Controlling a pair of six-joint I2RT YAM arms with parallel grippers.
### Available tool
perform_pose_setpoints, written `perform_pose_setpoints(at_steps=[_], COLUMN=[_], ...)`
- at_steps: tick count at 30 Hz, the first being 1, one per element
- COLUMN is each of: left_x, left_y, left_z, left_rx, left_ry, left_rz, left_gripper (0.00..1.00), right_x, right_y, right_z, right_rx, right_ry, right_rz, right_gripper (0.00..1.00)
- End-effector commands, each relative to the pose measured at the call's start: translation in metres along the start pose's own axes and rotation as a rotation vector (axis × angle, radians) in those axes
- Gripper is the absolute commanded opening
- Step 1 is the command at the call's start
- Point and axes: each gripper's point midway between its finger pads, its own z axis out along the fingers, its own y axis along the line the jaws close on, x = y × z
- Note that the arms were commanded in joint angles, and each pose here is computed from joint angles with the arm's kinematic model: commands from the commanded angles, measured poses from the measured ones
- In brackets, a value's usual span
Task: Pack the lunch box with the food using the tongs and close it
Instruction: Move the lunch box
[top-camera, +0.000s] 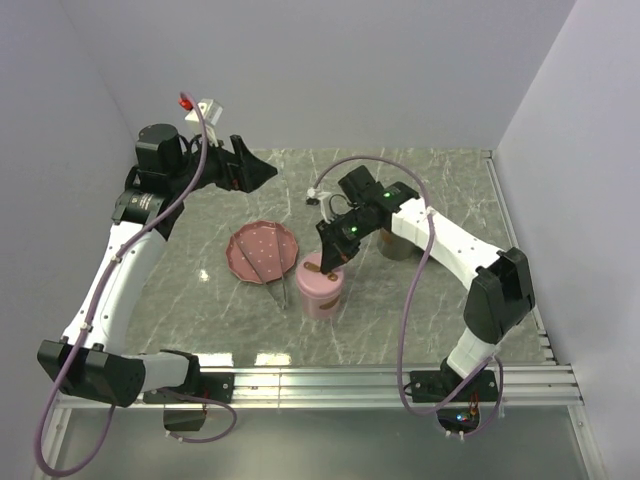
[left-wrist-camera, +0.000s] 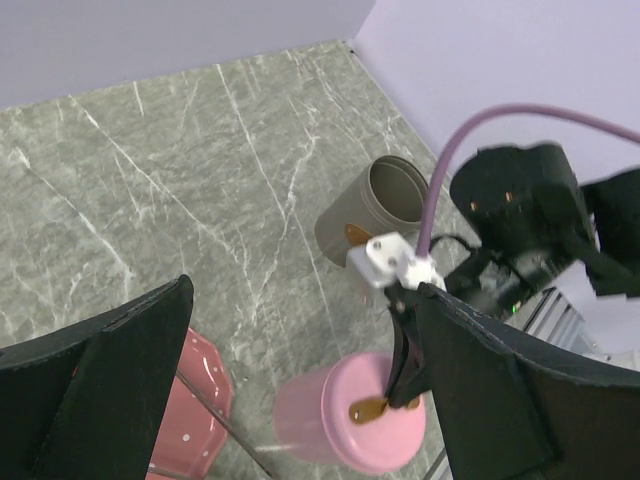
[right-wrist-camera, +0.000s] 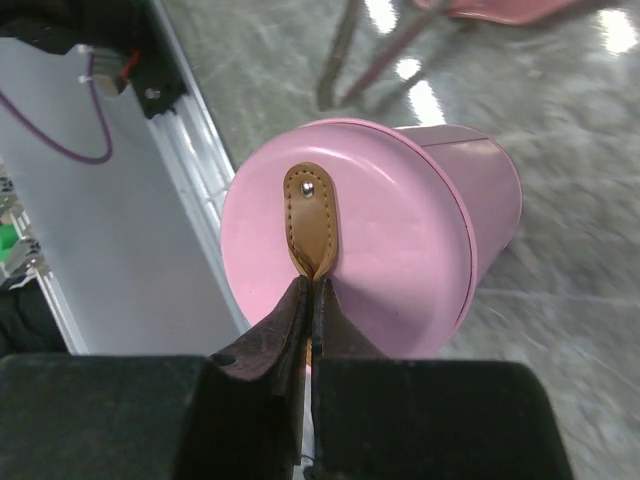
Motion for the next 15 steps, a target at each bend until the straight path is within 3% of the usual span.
perform_pose_setpoints(at_steps=[1, 11, 14, 15], left_x=[-0.013, -0.017, -0.018, -0.017], left_y=[0.0, 0.015, 0.015, 0.015], left_z=[-0.006, -0.012, -0.013, -0.013], left_rx=[0.025, -0.009, -0.007, -0.004], left_ry=[-0.048, -0.068, -0.07, -0.068], left_rz=[-0.036, -0.087, -0.083, -0.085], left_gripper=[0.99, 0.99, 0.99, 0.99], right_x=[0.013, 0.0, -0.006, -0.007], right_y=[0.003, 0.009, 0.012, 0.011], right_z=[0.022, 0.031, 0.021, 0.017], right_rx=[0.011, 0.031, 0.056, 0.068], right_ry=[0.062, 0.052, 0.026, 0.017], right_rz=[0.019, -0.003, -0.025, -0.03], right_gripper=[0.0, 0.01, 0.15, 0.24])
